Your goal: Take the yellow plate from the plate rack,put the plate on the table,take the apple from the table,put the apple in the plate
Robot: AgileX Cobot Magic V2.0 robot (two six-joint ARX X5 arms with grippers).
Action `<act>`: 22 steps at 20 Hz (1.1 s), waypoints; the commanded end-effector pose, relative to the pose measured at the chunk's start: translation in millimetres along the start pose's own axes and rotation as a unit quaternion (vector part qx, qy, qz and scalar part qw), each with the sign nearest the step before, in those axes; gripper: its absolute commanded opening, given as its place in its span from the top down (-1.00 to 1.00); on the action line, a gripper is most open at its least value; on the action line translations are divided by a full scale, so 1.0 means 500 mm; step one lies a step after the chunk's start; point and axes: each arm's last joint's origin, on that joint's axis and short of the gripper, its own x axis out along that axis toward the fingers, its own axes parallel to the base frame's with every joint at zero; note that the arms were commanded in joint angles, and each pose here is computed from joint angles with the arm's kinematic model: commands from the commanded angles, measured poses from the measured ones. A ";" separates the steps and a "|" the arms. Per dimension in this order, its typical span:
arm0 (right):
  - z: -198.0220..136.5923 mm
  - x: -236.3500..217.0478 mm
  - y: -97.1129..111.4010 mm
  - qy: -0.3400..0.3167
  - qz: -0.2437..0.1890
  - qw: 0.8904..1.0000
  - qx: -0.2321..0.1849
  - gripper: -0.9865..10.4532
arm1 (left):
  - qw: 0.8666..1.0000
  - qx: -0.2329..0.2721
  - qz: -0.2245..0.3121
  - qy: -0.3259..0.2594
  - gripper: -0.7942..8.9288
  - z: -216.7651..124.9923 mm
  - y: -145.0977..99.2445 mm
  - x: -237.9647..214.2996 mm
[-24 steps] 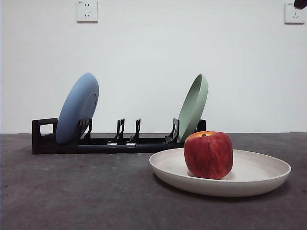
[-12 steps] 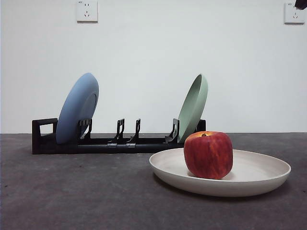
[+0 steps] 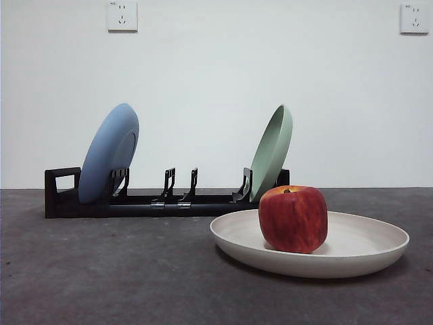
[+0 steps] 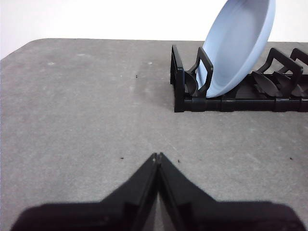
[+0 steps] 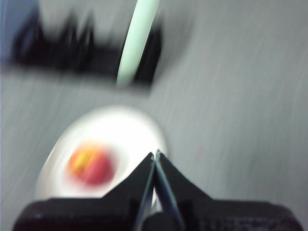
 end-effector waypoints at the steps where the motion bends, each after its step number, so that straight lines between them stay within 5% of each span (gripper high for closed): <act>1: -0.086 0.046 -0.037 -0.137 -0.031 0.990 -0.018 0.83 | 1.000 -0.001 0.000 0.005 0.84 -0.006 0.000 0.002; 4: -0.206 0.065 -0.075 -0.272 -0.074 0.959 -0.001 0.83 | 1.000 -0.001 0.000 0.005 0.84 -0.006 0.000 0.002; 6: -0.258 0.071 -0.087 -0.287 -0.112 0.951 0.003 0.83 | 1.000 -0.001 0.000 0.005 0.84 -0.007 0.000 0.002; 17: -0.353 0.108 -0.092 -0.147 -0.147 0.978 -0.002 0.83 | 1.000 -0.001 0.000 0.005 0.84 -0.007 0.000 0.002; 22: -0.355 0.101 -0.092 -0.153 -0.173 0.973 -0.011 0.83 | 1.000 -0.001 0.000 0.005 0.84 -0.006 0.000 0.002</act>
